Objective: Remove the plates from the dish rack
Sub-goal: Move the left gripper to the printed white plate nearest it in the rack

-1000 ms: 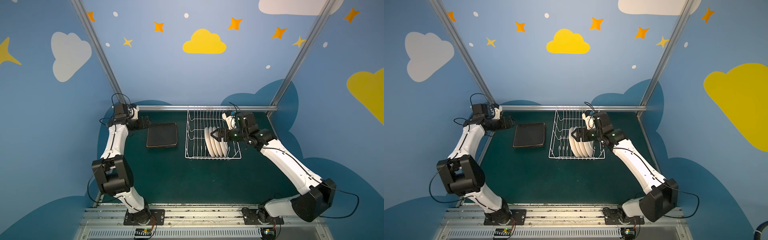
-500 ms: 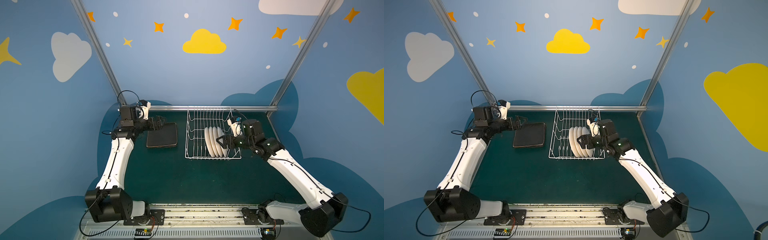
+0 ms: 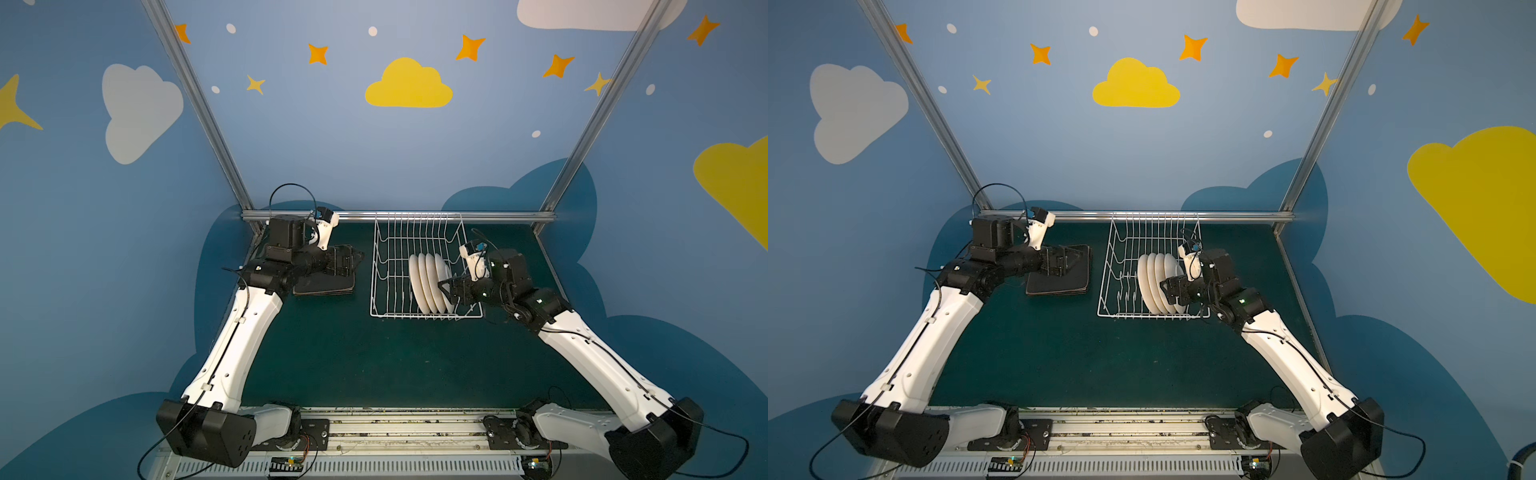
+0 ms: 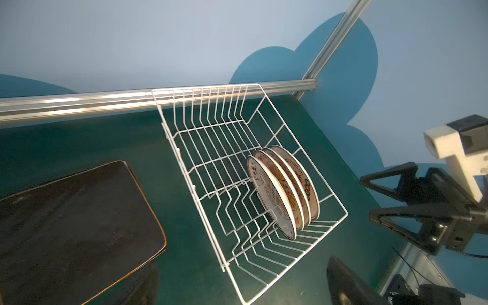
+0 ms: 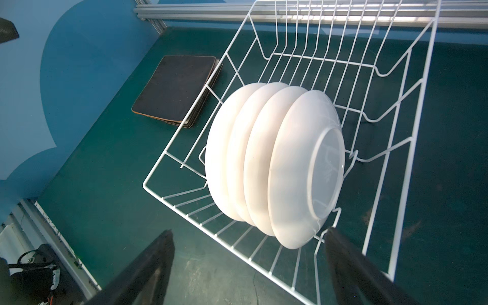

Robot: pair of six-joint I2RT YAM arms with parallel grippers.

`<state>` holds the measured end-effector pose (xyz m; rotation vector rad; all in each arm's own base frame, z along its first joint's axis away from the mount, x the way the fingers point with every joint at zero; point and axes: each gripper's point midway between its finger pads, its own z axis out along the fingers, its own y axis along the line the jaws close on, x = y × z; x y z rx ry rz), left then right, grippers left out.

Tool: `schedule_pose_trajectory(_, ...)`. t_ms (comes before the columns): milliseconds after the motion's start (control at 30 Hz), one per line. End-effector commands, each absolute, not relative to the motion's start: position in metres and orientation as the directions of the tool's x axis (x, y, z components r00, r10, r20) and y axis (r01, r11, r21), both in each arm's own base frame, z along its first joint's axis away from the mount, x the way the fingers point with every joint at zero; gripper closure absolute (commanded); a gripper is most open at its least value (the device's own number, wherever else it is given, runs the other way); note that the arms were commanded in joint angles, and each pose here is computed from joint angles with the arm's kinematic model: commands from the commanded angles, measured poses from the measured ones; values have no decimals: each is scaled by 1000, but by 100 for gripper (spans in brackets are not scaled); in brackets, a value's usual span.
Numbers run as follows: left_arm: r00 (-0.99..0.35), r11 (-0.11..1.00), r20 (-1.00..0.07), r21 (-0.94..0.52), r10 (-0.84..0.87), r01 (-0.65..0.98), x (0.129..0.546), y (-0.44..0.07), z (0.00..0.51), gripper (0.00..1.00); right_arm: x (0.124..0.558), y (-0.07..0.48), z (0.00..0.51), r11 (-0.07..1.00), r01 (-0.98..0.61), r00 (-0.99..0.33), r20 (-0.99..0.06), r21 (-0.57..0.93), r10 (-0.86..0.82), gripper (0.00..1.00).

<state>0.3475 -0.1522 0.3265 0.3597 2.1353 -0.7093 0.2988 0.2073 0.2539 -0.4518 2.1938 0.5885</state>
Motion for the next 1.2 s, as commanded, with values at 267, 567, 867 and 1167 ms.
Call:
schedule_pose_trajectory(267,-721,752,-691,-503,-53,426,346,-220,290,14,300,199,259,841,-477,-578,-812,255,-82,11)
schedule_pose_trajectory(567,-805,748,-585,-577,-100,326,360,-252,253,29,297,188,257,862,-447,-564,-823,240,-63,9)
schedule_pose_trajectory(867,-875,725,-474,-636,-98,263,370,-282,220,39,297,181,258,874,-426,-557,-829,235,-48,9)
schedule_pose_trajectory(1167,-897,716,-436,-650,-76,256,382,-301,204,48,298,180,258,876,-418,-558,-829,240,-40,9)
